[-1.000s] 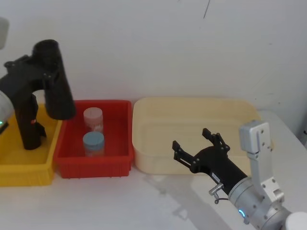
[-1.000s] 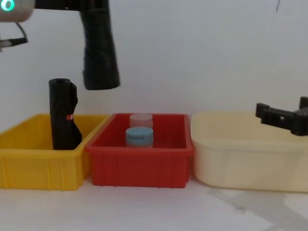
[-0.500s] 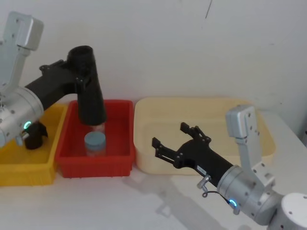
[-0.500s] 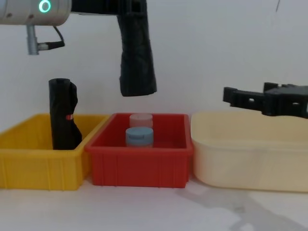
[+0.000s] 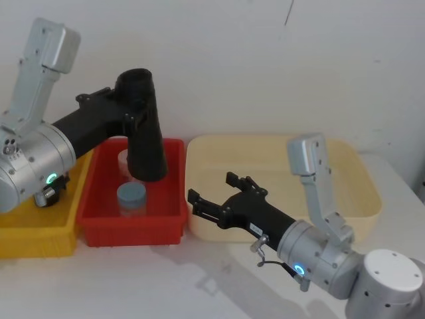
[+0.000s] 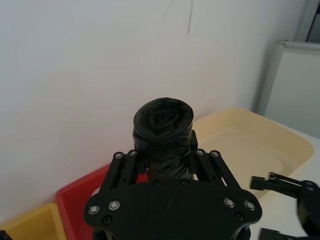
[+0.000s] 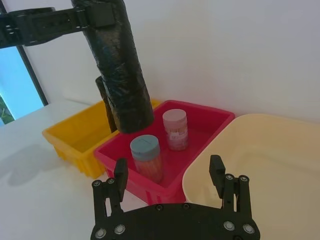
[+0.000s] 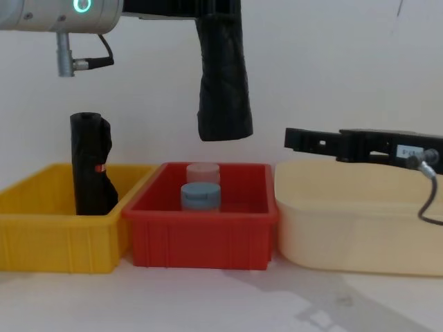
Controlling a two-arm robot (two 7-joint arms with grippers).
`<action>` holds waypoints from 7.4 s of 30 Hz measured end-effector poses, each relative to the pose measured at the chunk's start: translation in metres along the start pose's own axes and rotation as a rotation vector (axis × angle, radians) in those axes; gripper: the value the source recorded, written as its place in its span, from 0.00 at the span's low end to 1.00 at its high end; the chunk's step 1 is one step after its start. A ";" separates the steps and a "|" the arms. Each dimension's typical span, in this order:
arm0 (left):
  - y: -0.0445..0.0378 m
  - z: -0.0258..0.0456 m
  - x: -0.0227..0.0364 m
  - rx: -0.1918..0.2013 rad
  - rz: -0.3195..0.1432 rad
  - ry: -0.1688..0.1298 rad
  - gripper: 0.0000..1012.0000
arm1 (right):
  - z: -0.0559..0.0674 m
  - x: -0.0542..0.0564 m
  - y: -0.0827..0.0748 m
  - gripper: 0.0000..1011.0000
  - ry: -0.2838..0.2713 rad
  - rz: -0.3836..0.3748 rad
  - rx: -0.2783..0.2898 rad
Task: Pick up the garbage bag with the one hand and transfer it to the other hand.
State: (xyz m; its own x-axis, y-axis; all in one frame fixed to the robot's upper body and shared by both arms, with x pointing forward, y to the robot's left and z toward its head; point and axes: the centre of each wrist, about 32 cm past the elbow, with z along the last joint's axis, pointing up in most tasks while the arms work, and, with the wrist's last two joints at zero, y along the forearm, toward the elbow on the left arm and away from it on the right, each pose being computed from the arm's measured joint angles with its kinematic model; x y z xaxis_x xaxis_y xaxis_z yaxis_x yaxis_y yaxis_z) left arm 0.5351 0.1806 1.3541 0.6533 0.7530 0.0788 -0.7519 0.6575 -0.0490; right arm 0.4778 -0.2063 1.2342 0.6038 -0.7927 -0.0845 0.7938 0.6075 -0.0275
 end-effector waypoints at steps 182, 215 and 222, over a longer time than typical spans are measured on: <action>0.0477 -0.0057 0.0079 0.013 0.142 0.091 0.99 | 0.010 0.045 0.036 0.64 -0.005 -0.228 -0.082; 0.0638 -0.0194 0.0161 0.031 0.227 0.059 0.99 | -0.004 0.036 0.002 0.99 -0.166 -0.194 0.185; 0.0697 -0.0315 0.0174 0.039 0.160 0.042 0.99 | -0.008 0.028 -0.008 0.99 -0.180 -0.116 0.240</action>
State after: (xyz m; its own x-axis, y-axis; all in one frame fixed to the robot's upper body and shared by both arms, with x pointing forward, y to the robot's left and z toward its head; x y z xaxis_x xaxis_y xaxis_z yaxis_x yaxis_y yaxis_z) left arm 0.4969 0.2404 1.3207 0.5274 0.8490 0.0315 -0.8490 0.5281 -0.0192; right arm 0.4878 -0.2327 1.2237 0.4946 -0.8651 0.0835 0.8396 0.5004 0.2111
